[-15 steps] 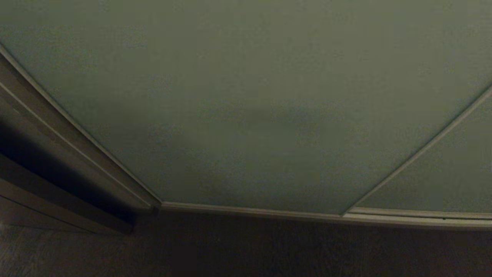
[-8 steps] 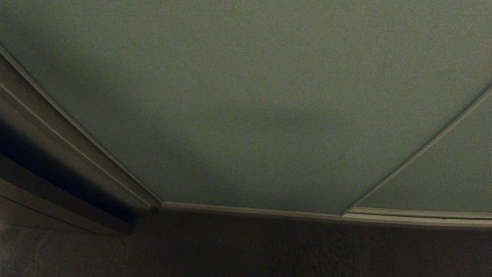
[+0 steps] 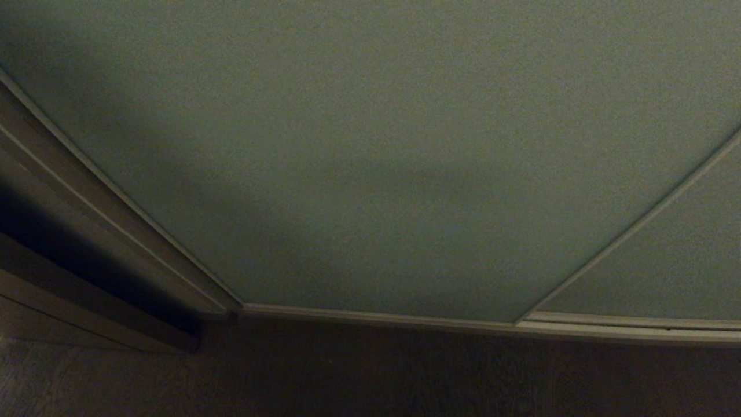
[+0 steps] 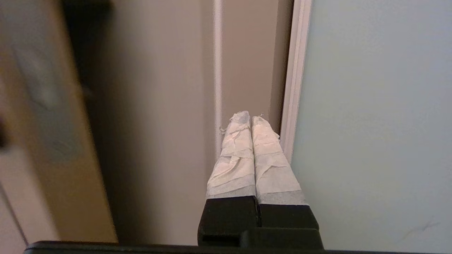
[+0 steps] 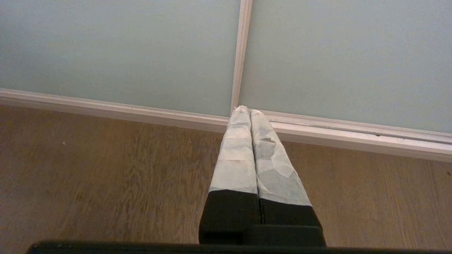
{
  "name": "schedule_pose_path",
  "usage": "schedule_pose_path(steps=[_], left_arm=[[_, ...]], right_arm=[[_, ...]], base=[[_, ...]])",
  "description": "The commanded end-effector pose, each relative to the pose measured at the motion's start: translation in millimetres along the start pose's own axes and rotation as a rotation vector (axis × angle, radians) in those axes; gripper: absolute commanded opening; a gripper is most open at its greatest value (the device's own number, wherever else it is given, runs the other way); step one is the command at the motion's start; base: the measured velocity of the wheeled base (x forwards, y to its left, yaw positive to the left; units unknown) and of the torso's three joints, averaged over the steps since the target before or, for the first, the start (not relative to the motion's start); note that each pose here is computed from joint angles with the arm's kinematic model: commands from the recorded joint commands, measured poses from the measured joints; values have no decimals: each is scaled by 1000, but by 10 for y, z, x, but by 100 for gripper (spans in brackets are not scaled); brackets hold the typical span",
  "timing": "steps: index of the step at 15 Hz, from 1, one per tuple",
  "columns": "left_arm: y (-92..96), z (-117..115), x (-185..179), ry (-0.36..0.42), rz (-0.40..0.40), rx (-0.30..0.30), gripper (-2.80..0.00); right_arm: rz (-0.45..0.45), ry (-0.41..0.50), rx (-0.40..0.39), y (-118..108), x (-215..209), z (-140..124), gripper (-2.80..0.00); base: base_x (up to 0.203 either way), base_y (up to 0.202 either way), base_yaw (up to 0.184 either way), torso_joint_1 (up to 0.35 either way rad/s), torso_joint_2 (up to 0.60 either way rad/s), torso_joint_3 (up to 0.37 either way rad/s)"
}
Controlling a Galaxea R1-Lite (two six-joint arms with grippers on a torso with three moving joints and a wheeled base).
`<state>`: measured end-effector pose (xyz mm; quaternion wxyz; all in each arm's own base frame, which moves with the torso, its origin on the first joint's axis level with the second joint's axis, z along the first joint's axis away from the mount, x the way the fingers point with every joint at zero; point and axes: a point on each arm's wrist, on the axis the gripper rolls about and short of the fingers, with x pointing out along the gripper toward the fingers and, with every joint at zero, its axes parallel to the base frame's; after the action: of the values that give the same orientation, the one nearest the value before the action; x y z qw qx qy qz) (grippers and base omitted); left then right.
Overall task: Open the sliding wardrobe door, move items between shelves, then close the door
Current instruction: Open the door
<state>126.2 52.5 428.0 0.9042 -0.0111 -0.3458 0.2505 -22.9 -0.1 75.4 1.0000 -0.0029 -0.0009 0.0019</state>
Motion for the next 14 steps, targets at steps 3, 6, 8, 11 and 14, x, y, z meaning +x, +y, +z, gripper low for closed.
schedule_pose_path(steps=[3, 6, 8, 11, 14], left_arm=[[-31, -98, 132, 102, -42, -17, -280], [-49, -181, 201, 163, -75, -37, -280], [-66, -191, 265, 178, -93, -47, -280], [-90, -148, 352, 161, -104, -51, -280], [-109, -151, 392, 162, -148, -56, -280]], right_arm=[[1, 2, 0, 0, 1, -4, -280], [0, 2, 0, 0, 1, -4, -280], [1, 0, 0, 0, 1, -3, -280], [1, 2, 0, 0, 1, -4, -280], [1, 0, 0, 0, 1, -3, -280]], base=[[0, 0, 0, 0, 0, 0], [0, 0, 0, 0, 0, 0], [0, 0, 0, 0, 0, 0], [0, 0, 0, 0, 0, 0], [0, 0, 0, 0, 0, 0]])
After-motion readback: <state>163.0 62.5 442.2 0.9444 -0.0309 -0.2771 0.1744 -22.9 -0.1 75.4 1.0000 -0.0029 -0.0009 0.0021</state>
